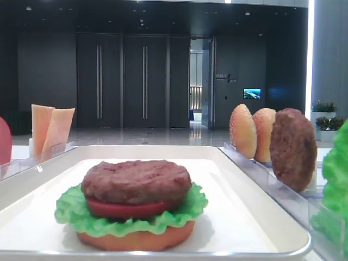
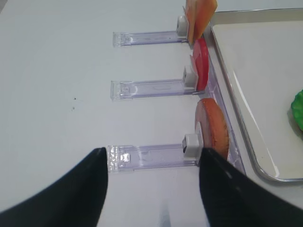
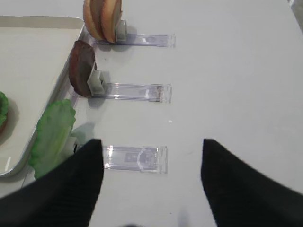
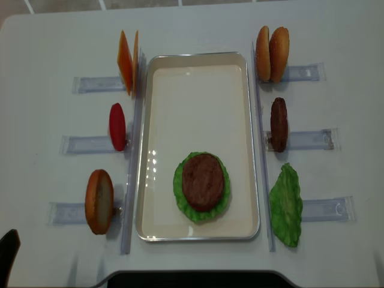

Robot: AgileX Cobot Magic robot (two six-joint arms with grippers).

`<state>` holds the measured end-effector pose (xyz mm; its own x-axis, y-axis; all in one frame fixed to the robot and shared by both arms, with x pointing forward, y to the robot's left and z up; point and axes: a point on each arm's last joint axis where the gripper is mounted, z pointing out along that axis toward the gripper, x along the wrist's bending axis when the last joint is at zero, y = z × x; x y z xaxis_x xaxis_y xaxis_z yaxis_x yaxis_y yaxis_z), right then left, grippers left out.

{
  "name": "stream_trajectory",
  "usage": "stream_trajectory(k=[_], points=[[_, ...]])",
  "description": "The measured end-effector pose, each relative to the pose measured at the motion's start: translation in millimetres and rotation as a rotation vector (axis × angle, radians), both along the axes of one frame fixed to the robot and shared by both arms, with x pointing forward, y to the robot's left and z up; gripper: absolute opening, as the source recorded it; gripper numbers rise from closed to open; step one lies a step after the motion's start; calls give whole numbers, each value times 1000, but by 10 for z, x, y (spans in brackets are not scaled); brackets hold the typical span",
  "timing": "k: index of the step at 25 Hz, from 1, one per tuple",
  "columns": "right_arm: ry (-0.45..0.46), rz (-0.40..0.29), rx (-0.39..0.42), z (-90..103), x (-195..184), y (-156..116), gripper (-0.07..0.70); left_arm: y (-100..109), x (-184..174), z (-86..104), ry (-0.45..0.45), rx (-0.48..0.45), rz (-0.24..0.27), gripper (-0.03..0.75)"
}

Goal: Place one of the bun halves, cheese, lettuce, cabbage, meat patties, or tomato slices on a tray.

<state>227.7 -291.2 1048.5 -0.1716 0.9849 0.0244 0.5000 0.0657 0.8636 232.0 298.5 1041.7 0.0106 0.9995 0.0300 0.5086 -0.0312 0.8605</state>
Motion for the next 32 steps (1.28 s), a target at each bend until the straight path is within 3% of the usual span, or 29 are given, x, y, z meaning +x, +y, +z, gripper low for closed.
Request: stream_trajectory(k=[7,32], points=[[0,-72,0,0,7,8,430,0,0,0,0,0,0,465],[0,-75,-3,0,7,4,430,0,0,0,0,0,0,465]])
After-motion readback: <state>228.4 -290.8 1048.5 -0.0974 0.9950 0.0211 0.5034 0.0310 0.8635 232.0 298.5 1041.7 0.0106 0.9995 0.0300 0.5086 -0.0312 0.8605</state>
